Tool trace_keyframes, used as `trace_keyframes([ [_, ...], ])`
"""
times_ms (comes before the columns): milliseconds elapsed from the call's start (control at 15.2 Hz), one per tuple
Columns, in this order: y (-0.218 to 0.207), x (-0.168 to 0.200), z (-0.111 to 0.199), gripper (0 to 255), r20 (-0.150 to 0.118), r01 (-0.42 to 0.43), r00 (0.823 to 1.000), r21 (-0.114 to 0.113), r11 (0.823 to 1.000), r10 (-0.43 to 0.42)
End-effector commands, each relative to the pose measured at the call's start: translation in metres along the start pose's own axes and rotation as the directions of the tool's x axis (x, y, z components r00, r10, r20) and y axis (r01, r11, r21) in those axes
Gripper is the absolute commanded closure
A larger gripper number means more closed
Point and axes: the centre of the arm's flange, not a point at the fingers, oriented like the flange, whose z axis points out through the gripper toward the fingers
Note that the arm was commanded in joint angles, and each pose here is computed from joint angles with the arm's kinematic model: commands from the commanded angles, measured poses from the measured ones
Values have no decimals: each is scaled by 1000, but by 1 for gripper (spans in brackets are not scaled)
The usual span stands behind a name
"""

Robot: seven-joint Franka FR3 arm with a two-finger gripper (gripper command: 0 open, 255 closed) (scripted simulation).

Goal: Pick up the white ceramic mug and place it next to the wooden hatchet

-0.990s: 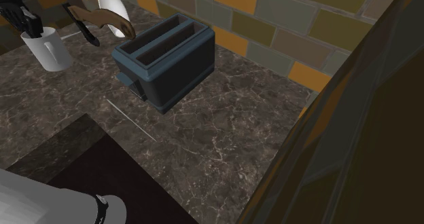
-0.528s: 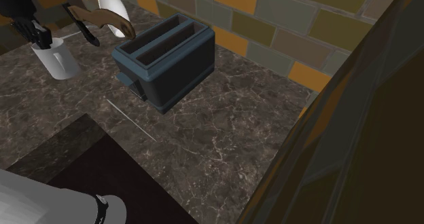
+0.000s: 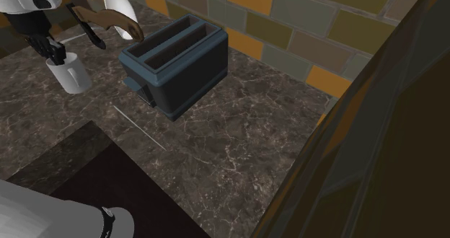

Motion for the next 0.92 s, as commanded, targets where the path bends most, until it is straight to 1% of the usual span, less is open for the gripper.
trace_keyframes([
  [0,-1,3,10,255,0,0,1000,0,1000,0],
  [528,-2,10,53,255,0,0,1000,0,1000,0],
  [858,-2,10,53,255,0,0,1000,0,1000,0],
])
